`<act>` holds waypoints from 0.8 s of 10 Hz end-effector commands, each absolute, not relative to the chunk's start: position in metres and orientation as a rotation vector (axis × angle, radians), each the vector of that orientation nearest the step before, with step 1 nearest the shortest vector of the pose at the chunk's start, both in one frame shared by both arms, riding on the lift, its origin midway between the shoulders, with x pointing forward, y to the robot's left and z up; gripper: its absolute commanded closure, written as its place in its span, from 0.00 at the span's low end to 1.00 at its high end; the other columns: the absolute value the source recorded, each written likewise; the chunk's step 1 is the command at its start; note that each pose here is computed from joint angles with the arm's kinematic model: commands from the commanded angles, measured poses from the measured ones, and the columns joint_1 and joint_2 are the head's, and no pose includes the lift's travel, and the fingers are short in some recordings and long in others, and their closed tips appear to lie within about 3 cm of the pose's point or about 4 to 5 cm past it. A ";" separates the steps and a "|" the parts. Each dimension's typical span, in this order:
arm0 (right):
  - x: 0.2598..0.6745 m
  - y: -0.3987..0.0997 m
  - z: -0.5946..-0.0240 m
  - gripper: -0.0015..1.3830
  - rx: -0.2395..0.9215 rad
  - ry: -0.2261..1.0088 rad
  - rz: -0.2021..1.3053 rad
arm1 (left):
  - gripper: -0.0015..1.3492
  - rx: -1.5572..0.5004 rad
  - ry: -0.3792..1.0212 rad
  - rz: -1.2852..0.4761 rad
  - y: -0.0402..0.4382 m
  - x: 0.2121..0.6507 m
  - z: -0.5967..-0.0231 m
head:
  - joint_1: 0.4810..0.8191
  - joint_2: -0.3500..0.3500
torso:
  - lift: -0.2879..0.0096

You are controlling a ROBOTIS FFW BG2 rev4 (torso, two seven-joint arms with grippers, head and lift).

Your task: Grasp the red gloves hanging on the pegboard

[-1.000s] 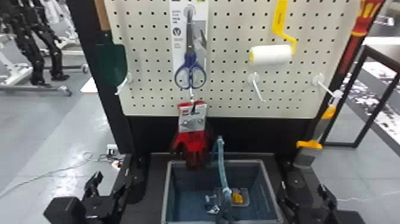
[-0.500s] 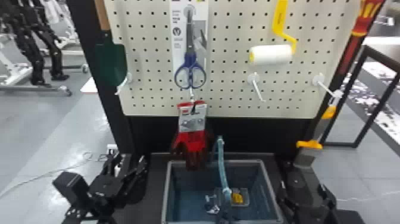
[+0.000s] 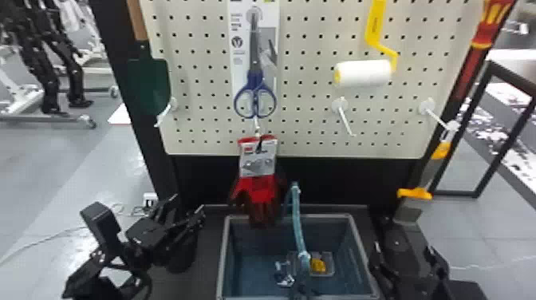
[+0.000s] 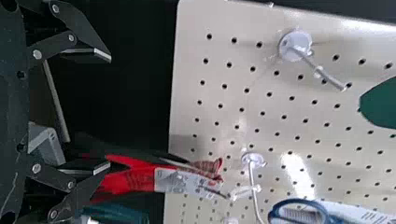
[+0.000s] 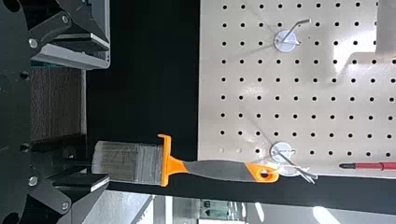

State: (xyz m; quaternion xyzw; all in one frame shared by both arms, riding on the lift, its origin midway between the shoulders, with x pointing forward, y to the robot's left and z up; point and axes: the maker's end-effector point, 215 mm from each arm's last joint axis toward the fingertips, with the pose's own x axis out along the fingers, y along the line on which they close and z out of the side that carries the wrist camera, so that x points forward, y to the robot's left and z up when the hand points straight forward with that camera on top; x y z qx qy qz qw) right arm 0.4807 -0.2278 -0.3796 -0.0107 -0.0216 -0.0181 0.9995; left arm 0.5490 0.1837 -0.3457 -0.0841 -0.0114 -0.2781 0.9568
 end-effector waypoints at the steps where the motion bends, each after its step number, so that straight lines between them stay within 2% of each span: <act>1: 0.483 -0.225 -0.379 0.21 -0.021 -0.045 -0.026 | 0.34 -0.184 -0.019 -0.605 0.179 0.558 -0.343 | 0.20 0.50 | 0.63; 5: 0.485 -0.219 -0.377 0.21 -0.023 -0.048 -0.009 | 0.34 -0.148 -0.037 -0.695 0.173 0.584 -0.315 | 0.20 0.50 | 0.63; 8: 0.486 -0.215 -0.375 0.21 -0.027 -0.053 0.004 | 0.34 -0.149 -0.060 -0.779 0.151 0.601 -0.290 | 0.20 0.50 | 0.63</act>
